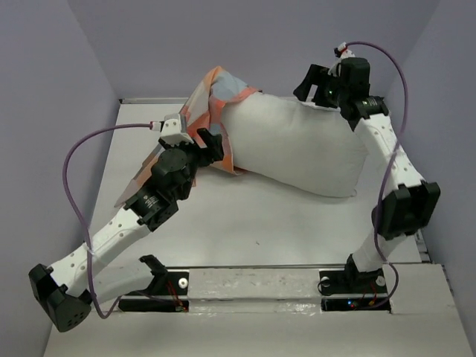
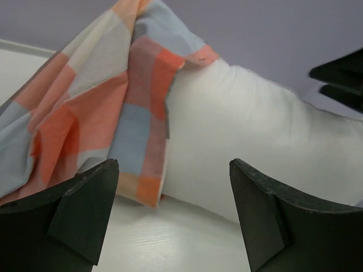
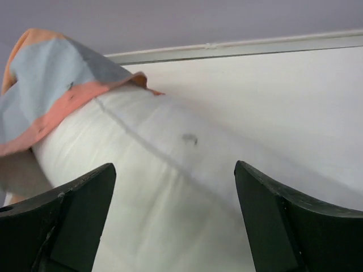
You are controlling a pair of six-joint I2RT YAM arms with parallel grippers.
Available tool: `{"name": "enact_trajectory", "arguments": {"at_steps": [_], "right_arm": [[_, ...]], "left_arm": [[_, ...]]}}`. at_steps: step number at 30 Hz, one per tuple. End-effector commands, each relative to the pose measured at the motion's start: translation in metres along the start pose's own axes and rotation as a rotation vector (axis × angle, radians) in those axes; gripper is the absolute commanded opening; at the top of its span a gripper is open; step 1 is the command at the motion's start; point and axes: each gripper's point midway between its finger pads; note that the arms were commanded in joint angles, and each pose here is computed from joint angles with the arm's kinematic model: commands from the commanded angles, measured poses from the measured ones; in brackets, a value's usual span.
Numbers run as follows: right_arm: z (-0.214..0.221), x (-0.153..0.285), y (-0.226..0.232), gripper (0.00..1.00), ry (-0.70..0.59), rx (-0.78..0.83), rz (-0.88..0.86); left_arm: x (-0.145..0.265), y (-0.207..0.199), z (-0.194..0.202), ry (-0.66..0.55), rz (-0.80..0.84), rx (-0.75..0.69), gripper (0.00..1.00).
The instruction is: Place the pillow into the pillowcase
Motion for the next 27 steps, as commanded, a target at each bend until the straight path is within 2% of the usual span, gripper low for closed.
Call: {"name": "enact_trajectory", "arguments": {"at_steps": [1,3,5,6,7,10,11,12,13,14,15,17,20,21,26,27], "right_arm": [[0.007,0.065,0.019,0.9,-0.141,0.21,0.059],[0.037,0.07,0.034,0.89,-0.095,0.249,0.016],[0.084,0.069,0.039,0.89,-0.014,0.271,-0.005],[0.092,0.066,0.029,0.88,-0.019,0.277,0.051],[0.119,0.06,0.012,0.89,0.033,0.291,0.094],[0.142,0.053,-0.031,0.91,0.069,0.32,0.23],[0.148,0.051,-0.04,0.92,0.084,0.331,0.255],[0.154,0.05,-0.052,0.93,0.096,0.355,0.29],[0.154,0.049,-0.056,0.93,0.093,0.362,0.306],[0.154,0.046,-0.059,0.94,0.096,0.37,0.322],[0.152,0.045,-0.063,0.94,0.092,0.387,0.342],[0.154,0.037,-0.069,0.95,0.099,0.4,0.367],[0.147,0.022,-0.071,0.95,0.089,0.428,0.392],[0.146,0.009,-0.076,0.91,0.082,0.45,0.413],[0.14,-0.015,-0.08,0.87,0.056,0.495,0.463],[0.135,-0.018,-0.076,0.87,0.027,0.493,0.448]], "left_arm": [[-0.01,0.016,0.042,0.054,-0.08,-0.014,0.89],[-0.025,0.01,0.049,0.069,-0.077,-0.061,0.89],[-0.04,-0.003,0.03,0.056,-0.05,-0.1,0.89],[-0.053,-0.013,0.039,0.082,-0.017,-0.146,0.89],[-0.067,-0.024,0.035,0.084,-0.003,-0.16,0.89],[-0.093,-0.023,0.03,0.085,-0.042,-0.204,0.89],[-0.103,-0.027,0.016,0.066,-0.046,-0.216,0.89],[-0.121,-0.023,0.032,0.104,-0.063,-0.244,0.89],[-0.132,-0.024,0.02,0.086,-0.069,-0.244,0.89],[-0.149,-0.024,0.043,0.134,-0.067,-0.274,0.89],[-0.16,-0.02,0.033,0.132,-0.079,-0.267,0.88],[-0.178,-0.018,0.054,0.177,-0.093,-0.287,0.86],[-0.195,-0.018,0.053,0.167,-0.093,-0.289,0.84],[-0.201,-0.017,0.066,0.197,-0.091,-0.301,0.83],[-0.189,-0.023,0.057,0.178,-0.045,-0.251,0.82],[-0.18,-0.024,0.041,0.149,-0.032,-0.232,0.82]]}}
Point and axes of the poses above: each gripper's point midway between its finger pads, its own x axis back along the fingers, its own y axis along the line the jaws close on, z = x × y, and after that the axes turned 12 degrees about -x, right-handed
